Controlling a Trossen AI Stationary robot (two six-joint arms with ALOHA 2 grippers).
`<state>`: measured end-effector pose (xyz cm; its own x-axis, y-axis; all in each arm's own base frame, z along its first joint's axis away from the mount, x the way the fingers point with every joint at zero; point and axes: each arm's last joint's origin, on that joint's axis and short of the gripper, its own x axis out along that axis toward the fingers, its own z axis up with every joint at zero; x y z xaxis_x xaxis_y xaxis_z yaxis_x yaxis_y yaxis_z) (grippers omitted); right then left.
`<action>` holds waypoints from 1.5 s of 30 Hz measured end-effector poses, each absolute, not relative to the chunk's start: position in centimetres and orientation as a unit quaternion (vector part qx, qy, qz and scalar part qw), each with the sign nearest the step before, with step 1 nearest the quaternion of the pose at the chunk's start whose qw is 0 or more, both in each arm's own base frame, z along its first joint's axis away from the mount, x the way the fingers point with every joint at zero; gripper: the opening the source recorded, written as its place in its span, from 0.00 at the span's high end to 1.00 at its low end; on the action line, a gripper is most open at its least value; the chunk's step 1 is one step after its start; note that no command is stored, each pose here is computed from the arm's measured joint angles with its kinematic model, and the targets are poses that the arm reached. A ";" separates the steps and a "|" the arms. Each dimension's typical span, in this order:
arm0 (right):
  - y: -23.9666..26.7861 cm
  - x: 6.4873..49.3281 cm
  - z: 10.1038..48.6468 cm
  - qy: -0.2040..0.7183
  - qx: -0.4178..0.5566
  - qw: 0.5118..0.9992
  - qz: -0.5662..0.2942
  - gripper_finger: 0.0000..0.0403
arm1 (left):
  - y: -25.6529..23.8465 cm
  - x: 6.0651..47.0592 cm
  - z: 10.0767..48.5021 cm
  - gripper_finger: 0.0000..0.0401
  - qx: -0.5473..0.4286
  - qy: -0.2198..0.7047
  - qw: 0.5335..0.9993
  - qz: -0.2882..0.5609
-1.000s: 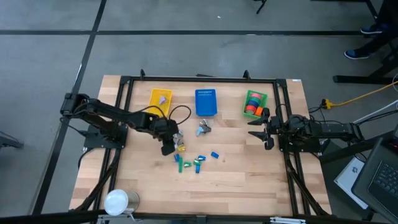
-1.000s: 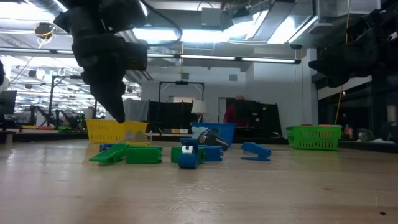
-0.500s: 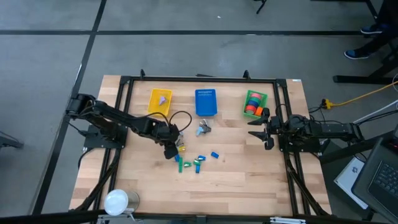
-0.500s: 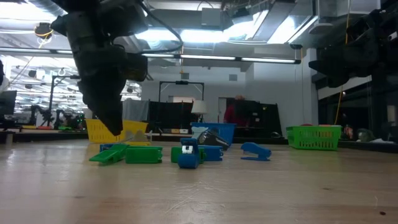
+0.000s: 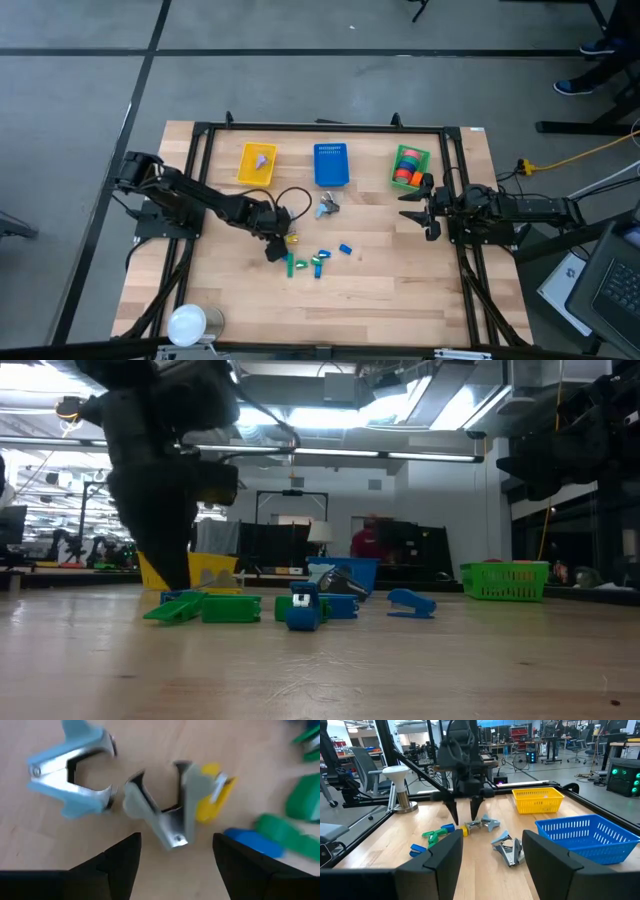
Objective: Pick and place Stapler, Stapler remover, tape
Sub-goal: Put the gray staple remover into the yellow basket
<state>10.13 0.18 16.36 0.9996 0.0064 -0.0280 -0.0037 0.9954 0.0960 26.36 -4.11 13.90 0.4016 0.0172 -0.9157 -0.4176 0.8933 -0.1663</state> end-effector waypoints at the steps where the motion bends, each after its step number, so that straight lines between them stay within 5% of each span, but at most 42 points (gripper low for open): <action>1: 0.2 10.1 16.4 0.014 0.048 0.999 0.003 0.48 | -4.1 26.5 13.5 0.39 -0.182 0.533 0.815 0.136; 15: 0.2 10.1 16.4 0.014 0.048 0.999 0.002 0.48 | -3.9 27.2 12.6 0.42 -0.129 0.512 0.833 0.165; 26: 0.2 10.1 16.4 0.014 0.048 0.999 0.003 0.48 | -3.8 27.1 12.6 0.80 -0.112 0.510 0.834 0.180; 37: 0.2 10.1 16.4 0.014 0.048 0.999 0.002 0.48 | -3.5 26.9 13.0 0.81 -0.084 0.507 0.839 0.179; 45: 0.2 10.1 16.4 0.014 0.048 0.999 0.002 0.48 | -1.3 25.1 17.0 0.81 -0.084 0.468 0.847 0.238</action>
